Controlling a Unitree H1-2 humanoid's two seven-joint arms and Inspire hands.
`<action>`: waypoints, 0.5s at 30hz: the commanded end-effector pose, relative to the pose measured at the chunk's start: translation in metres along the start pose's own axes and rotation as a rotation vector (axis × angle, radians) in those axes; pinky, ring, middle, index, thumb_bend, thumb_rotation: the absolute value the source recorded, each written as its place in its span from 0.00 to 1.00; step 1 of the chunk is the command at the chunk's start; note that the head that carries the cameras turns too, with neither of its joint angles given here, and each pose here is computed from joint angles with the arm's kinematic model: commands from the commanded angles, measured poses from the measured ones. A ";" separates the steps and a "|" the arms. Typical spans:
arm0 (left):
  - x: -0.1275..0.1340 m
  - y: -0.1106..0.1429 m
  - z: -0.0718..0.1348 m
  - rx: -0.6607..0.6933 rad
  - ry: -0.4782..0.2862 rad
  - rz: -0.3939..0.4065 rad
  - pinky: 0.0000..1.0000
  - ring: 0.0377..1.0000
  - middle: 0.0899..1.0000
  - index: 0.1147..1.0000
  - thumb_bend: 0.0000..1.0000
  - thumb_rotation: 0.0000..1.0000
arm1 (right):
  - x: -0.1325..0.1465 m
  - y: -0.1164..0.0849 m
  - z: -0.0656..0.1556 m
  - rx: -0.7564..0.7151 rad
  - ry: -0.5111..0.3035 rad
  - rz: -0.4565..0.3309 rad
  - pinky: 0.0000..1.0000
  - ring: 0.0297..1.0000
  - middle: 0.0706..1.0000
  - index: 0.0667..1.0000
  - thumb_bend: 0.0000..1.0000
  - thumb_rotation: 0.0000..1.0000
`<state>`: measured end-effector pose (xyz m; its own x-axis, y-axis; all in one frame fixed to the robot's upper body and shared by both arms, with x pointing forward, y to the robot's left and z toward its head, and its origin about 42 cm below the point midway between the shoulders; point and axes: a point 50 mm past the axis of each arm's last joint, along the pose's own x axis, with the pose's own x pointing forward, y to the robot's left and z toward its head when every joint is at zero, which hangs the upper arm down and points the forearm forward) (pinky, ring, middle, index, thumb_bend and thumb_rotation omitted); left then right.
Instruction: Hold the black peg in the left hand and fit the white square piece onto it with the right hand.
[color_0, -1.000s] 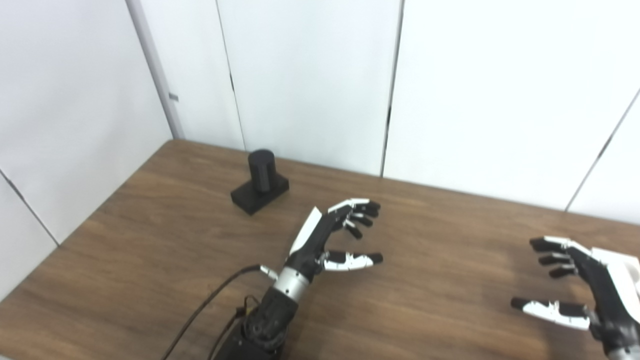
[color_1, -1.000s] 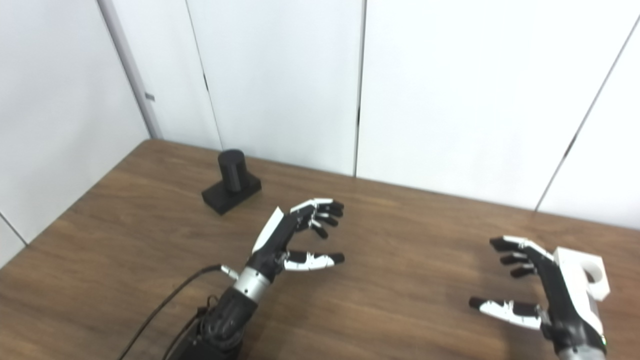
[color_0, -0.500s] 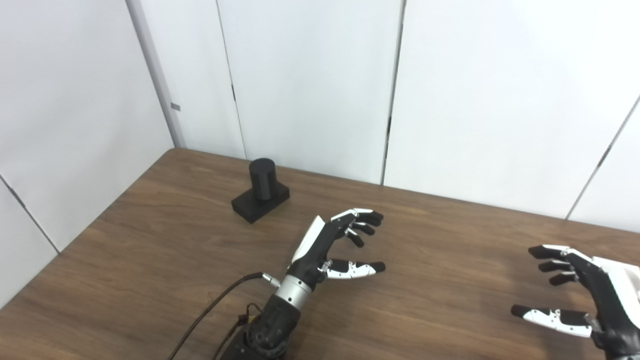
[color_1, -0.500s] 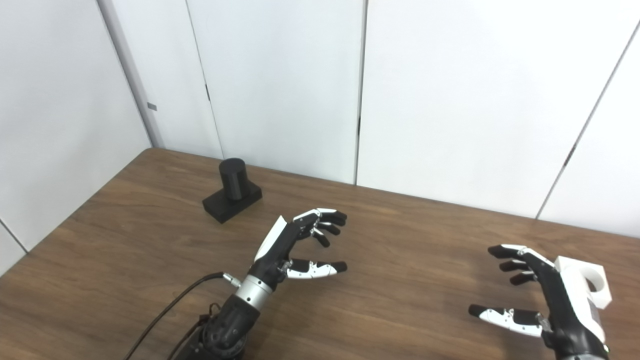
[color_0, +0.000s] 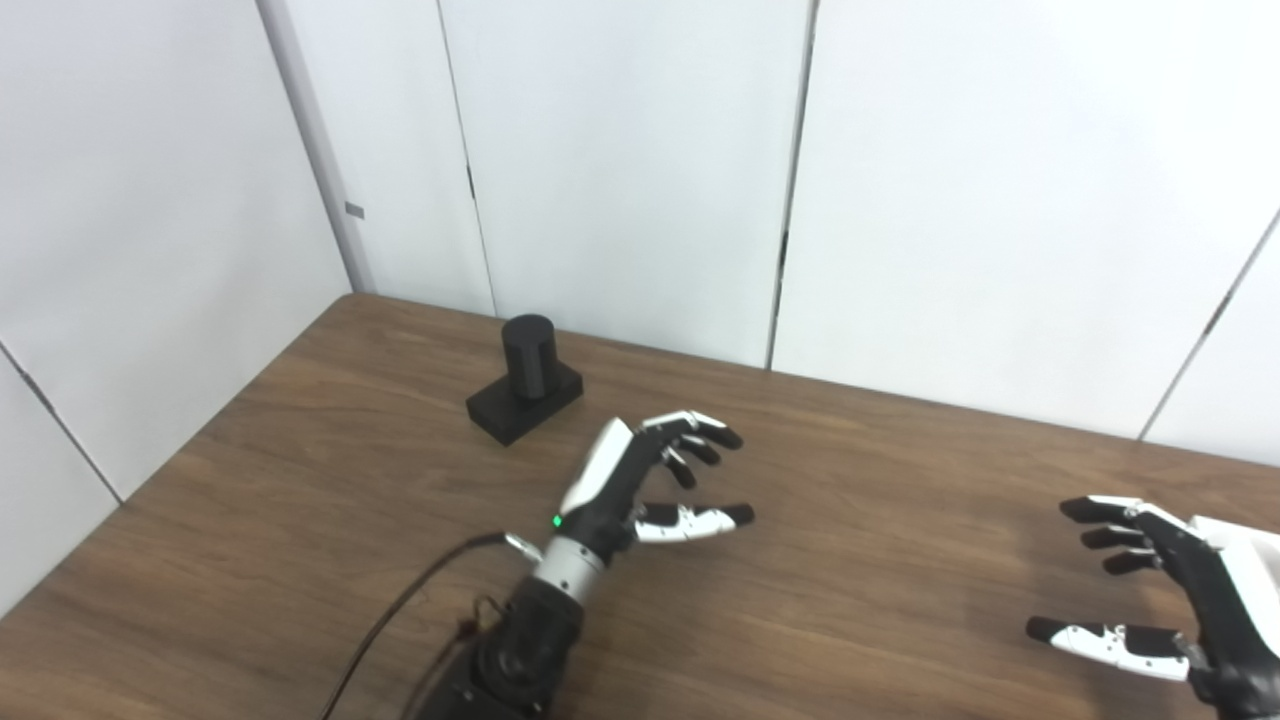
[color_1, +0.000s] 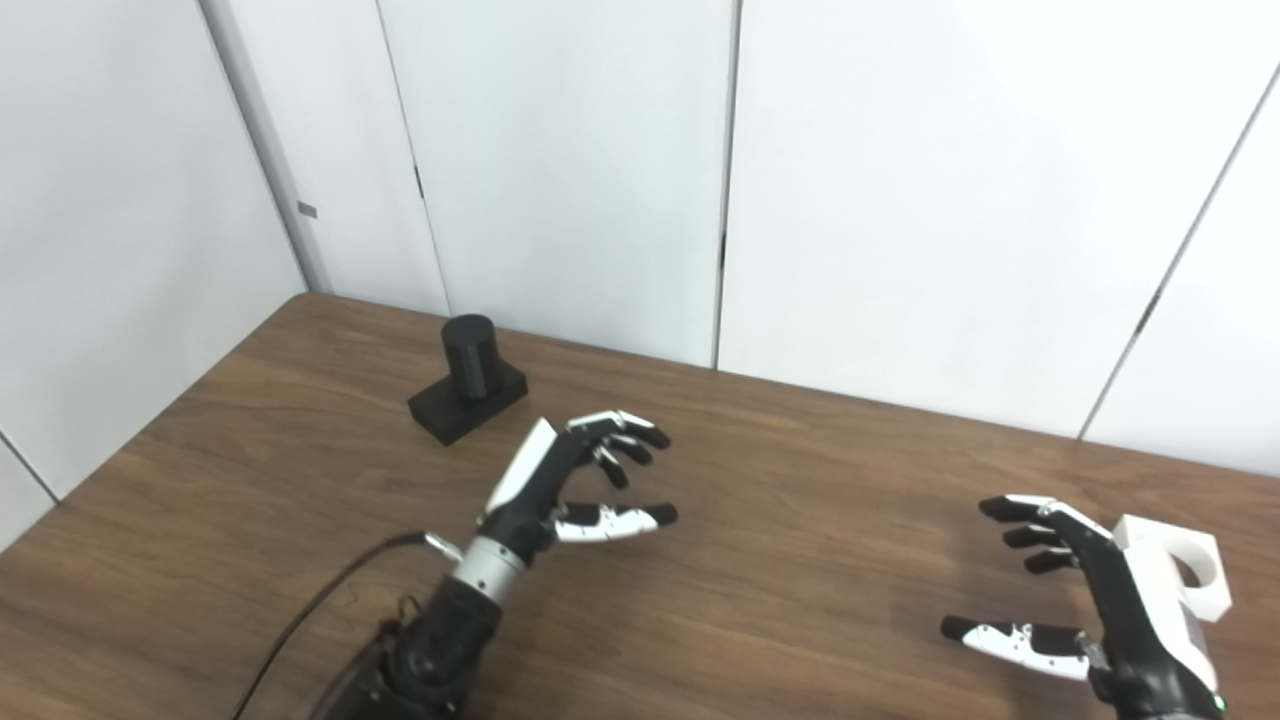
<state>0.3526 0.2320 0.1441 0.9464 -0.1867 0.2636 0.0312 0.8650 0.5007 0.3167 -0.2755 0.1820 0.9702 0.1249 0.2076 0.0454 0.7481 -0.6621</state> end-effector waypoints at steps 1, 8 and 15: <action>0.017 0.021 0.021 0.035 -0.070 0.005 0.54 0.69 0.72 0.55 0.77 0.17 | 0.010 -0.014 0.012 -0.010 -0.060 -0.040 0.59 0.66 0.70 0.67 0.75 0.00; 0.018 0.059 0.031 0.118 -0.076 0.101 0.51 0.68 0.73 0.71 0.80 0.16 | 0.012 -0.014 0.012 0.003 -0.046 -0.043 0.58 0.66 0.70 0.67 0.75 0.00; 0.018 0.089 0.029 0.177 -0.020 0.263 0.56 0.72 0.78 0.77 0.83 0.16 | 0.013 -0.014 0.012 0.003 -0.041 -0.049 0.58 0.66 0.69 0.67 0.75 0.00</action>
<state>0.3549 0.2895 0.1868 0.9486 0.0208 0.3158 -0.2013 0.8096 0.5514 0.3179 -0.2766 0.1825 0.9739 0.1123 0.1971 0.0454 0.7548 -0.6544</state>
